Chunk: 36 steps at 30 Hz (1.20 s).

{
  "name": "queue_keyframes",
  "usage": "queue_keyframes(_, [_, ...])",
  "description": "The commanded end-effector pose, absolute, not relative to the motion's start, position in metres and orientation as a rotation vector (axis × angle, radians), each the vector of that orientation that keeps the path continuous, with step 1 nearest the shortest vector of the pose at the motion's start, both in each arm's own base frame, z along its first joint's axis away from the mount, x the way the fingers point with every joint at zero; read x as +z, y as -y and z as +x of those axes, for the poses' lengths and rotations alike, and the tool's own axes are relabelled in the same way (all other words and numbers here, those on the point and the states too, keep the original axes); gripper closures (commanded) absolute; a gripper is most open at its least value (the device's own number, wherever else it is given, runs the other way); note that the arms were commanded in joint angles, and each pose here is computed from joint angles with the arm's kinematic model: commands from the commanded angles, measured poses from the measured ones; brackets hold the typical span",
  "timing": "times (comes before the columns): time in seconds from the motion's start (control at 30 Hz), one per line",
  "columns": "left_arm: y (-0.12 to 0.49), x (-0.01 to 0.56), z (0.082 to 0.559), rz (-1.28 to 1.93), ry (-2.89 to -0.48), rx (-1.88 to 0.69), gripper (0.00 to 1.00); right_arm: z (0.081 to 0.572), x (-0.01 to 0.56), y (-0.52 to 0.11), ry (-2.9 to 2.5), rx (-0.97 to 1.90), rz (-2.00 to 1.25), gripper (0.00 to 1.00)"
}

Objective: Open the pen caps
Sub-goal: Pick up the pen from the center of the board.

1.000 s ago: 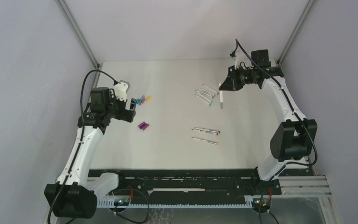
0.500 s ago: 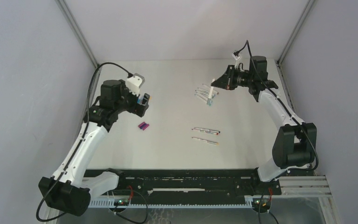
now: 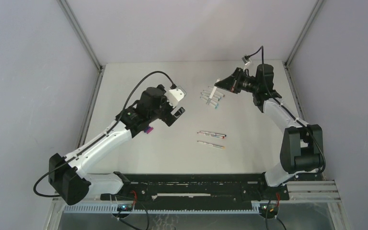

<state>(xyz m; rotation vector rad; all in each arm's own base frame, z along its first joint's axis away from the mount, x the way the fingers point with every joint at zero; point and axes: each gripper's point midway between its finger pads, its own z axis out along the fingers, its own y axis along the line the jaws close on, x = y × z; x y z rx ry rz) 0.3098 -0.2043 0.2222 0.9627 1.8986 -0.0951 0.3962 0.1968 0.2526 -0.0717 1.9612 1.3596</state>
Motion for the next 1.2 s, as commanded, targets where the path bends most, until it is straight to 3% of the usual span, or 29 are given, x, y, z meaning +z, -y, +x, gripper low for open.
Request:
queue_keyframes(0.0, [0.23, 0.278, 0.325, 0.907, -1.746, -0.113, 0.0, 0.393, 0.288, -0.195, -1.827, 1.373, -0.056, 1.0])
queue_keyframes(0.4, [0.319, 0.293, 0.306, 0.951, -1.862, -0.64, 0.0, 0.378, 0.3, -0.191, -1.72, 1.398, -0.028, 1.0])
queue_keyframes(0.67, [0.347, 0.293, 0.298, 0.977, -1.893, -0.824, 0.02, 0.37, 0.305, -0.194, -1.703, 1.423, -0.014, 1.0])
queue_keyframes(0.93, [0.357, 0.286, 0.297, 0.989, -1.918, -0.884, 0.14, 0.361, 0.311, -0.2, -1.688, 1.468, -0.012, 1.0])
queue_keyframes(1.17, [0.36, 0.281, 0.298, 0.99, -1.927, -0.888, 0.35, 0.351, 0.316, -0.209, -1.687, 1.521, -0.023, 1.0])
